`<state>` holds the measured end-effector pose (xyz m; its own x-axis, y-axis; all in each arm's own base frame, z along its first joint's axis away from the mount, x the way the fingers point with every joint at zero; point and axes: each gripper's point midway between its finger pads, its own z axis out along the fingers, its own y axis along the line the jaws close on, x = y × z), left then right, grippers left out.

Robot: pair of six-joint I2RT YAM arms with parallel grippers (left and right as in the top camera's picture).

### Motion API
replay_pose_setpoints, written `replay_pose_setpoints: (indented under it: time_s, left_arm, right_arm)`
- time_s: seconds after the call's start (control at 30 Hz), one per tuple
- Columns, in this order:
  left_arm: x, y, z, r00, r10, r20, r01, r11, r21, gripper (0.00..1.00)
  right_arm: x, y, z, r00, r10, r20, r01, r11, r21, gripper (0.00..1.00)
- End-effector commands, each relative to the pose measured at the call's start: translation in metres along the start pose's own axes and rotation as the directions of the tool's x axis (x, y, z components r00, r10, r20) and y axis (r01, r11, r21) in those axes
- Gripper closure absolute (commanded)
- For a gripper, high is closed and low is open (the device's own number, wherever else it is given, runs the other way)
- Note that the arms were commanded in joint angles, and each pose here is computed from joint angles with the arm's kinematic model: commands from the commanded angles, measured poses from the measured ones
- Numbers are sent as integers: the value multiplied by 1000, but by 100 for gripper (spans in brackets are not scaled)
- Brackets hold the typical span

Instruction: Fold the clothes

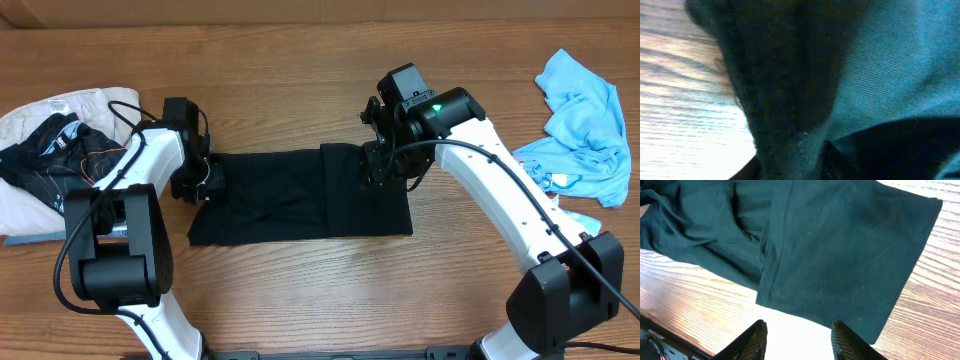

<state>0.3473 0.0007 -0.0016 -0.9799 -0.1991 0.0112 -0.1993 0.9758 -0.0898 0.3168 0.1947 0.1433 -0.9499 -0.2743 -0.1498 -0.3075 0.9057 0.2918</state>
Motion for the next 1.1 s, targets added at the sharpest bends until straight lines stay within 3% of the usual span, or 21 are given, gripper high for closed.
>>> replay_pose_setpoints:
  time_s: [0.0,0.1,0.3,0.6,0.73,0.87,1.07]
  left_arm:
    - [17,-6,19,997,18,-73,-15,999,44,83]
    - [15,5,15,997,6,-73,-6,1000,-7,95]
    - [-3,28,-23,998,-61,-28,59,996,-71,96]
    - [-53,51,-136,980,-86,179,108,987,-116,96]
    - [-57,28,-165,977,-70,201,78,996,-32,96]
    - [-46,-22,-169,988,-13,157,-5,994,112,96]
    - [-20,-77,-161,993,65,94,-75,992,106,96]
  right_arm:
    - [-4,1,-3,1000,1,16,-1,1000,2,55]
    - [-4,1,-3,1000,1,16,-1,1000,3,55]
    - [-7,-10,-4,999,10,31,-12,998,58,55]
    - [-20,-41,-12,989,116,89,-124,988,93,54]
    - [-21,-53,-15,985,141,98,-150,984,99,52]
    - [-22,-55,-16,984,144,101,-154,983,99,52]
    - [-21,-55,-16,985,145,98,-155,983,100,51]
